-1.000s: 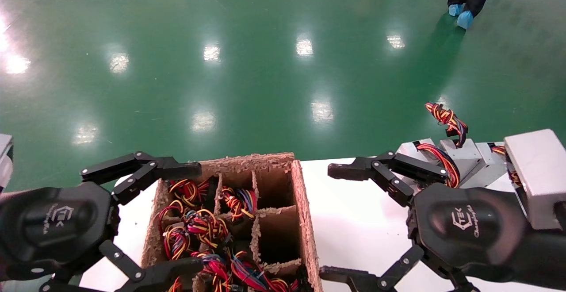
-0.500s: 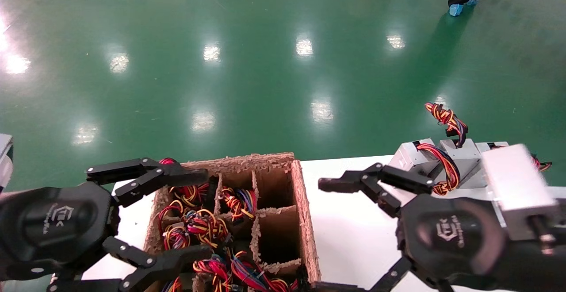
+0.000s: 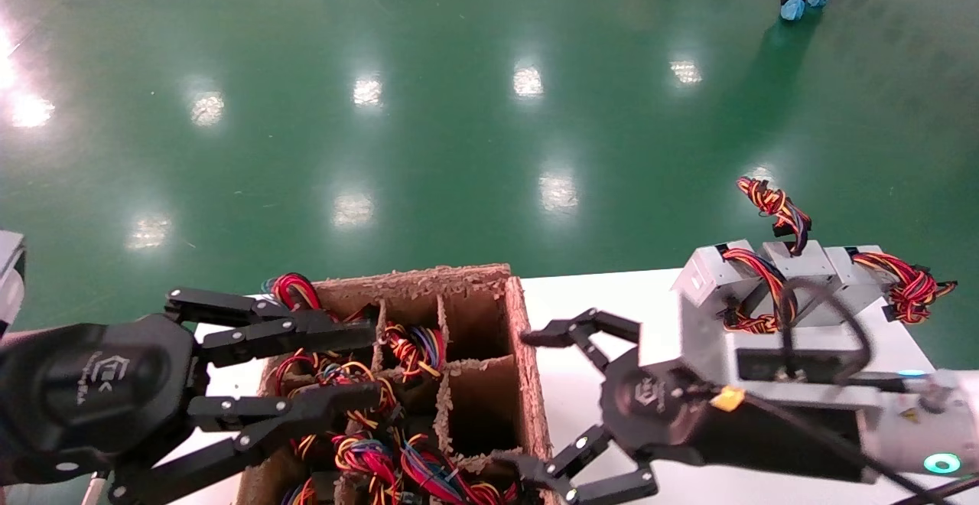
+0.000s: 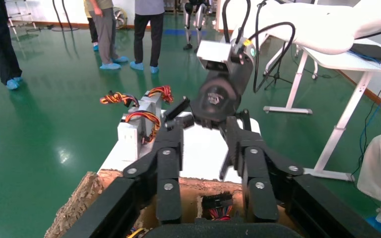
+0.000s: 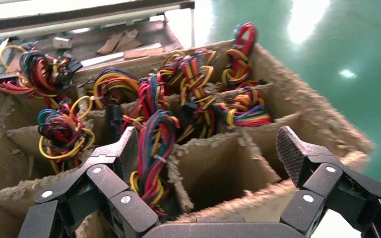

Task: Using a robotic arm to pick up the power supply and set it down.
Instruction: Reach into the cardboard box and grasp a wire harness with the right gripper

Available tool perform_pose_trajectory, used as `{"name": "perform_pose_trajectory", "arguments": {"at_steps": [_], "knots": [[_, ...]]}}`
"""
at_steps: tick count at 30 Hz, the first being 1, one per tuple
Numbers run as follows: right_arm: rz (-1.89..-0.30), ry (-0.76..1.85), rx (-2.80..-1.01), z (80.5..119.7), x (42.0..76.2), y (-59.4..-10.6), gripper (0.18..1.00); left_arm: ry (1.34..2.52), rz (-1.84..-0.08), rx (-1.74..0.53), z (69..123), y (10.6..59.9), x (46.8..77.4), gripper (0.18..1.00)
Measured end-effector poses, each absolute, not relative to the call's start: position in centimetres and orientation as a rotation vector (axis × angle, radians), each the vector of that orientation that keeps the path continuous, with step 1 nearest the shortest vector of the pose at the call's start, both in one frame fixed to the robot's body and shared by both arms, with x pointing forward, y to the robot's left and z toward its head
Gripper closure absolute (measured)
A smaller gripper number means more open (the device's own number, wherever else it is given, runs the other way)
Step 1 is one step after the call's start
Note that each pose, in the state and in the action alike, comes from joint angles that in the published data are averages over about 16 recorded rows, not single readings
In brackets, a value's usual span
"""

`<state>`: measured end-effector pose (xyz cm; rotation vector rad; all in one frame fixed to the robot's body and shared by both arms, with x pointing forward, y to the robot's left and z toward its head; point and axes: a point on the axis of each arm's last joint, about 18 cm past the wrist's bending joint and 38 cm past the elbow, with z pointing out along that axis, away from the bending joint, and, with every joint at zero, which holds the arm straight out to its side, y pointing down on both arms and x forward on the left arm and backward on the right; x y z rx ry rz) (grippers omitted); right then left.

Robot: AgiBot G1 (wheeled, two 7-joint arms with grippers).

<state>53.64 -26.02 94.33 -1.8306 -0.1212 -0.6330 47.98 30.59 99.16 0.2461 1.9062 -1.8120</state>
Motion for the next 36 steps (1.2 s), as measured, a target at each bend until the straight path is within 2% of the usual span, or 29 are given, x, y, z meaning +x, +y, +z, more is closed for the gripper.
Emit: {"name": "perform_pose_trajectory", "arguments": {"at_steps": [8, 15, 25, 31, 36], "knots": [[-0.604, -0.146, -1.885, 92.6, 54.3, -24.1, 0.179, 1.906, -1.812, 0.246, 99.2, 30.6, 48.0, 0.843], [-0.581, -0.172, -1.922, 91.2, 54.6, -22.7, 0.191, 1.906, -1.812, 0.246, 99.2, 30.6, 48.0, 0.932], [-0.559, -0.193, -1.946, 89.8, 55.0, -21.0, 0.261, 1.906, -1.812, 0.246, 99.2, 30.6, 48.0, 0.985], [-0.554, -0.195, -1.951, 89.2, 55.3, -20.2, 0.349, 1.906, -1.812, 0.246, 99.2, 30.6, 48.0, 0.992], [-0.553, -0.191, -1.952, 88.9, 55.5, -19.8, 0.458, 1.906, -1.812, 0.246, 99.2, 30.6, 48.0, 0.993]]}}
